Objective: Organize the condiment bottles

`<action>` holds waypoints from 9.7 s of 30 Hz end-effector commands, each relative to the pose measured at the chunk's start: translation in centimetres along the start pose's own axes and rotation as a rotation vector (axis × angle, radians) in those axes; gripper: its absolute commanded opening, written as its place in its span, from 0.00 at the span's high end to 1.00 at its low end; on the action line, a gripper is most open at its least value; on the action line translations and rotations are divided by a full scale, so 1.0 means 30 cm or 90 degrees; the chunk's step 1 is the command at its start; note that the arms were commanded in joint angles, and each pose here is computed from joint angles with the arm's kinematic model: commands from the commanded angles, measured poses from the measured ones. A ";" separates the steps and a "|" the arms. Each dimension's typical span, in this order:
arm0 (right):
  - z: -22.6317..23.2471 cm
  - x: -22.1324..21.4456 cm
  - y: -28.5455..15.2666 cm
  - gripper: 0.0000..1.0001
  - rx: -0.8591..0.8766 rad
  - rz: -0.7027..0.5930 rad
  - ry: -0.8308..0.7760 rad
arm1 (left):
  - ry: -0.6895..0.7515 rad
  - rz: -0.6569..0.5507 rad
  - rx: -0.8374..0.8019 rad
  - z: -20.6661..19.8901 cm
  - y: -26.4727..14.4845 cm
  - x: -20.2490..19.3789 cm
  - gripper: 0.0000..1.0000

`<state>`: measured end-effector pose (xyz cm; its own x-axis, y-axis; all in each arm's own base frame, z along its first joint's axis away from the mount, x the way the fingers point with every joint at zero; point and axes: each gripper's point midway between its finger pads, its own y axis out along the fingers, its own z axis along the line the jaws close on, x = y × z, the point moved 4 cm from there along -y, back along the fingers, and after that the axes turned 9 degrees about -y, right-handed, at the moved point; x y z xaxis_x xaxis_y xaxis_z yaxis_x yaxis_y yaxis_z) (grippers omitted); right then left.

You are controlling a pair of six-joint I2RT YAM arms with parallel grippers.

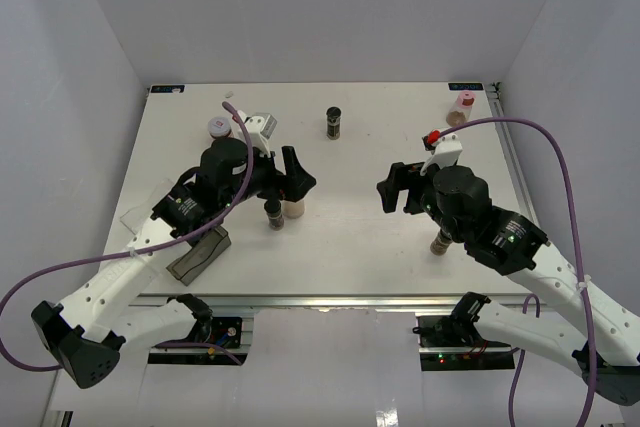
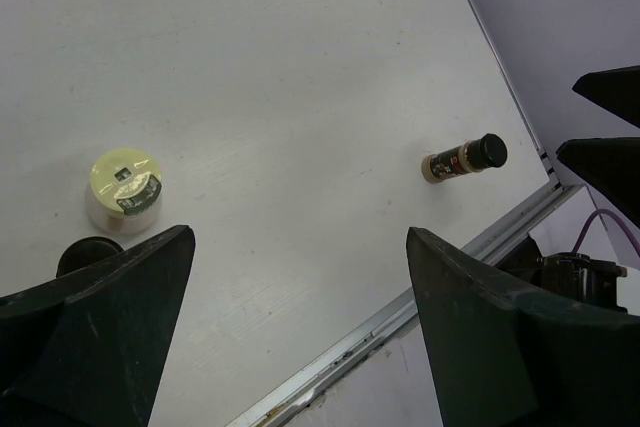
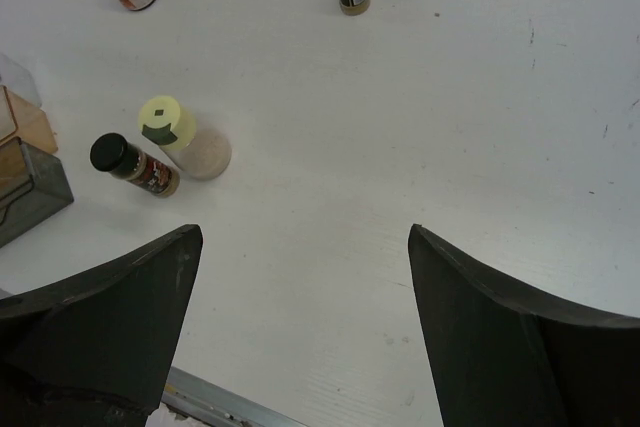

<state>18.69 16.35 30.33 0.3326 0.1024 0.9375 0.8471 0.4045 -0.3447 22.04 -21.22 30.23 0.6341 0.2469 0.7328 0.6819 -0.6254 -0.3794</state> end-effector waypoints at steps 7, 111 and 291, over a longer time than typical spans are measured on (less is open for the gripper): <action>-0.011 0.066 -0.043 0.10 -0.001 -0.047 0.022 | 0.006 -0.058 0.072 0.018 0.005 0.089 0.02; 0.025 -0.019 -0.060 0.10 0.095 -0.047 -0.032 | -0.358 -0.257 0.812 1.034 -0.375 0.369 1.00; -0.031 -0.067 -0.088 0.10 0.056 -0.041 -0.053 | -0.065 0.046 0.650 0.587 0.286 0.277 1.00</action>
<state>16.30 14.68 27.10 0.2879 0.2019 0.9361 0.8019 0.4835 -0.3509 39.45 -19.62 20.36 0.7662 0.1570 0.6232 0.6214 0.0659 -0.7807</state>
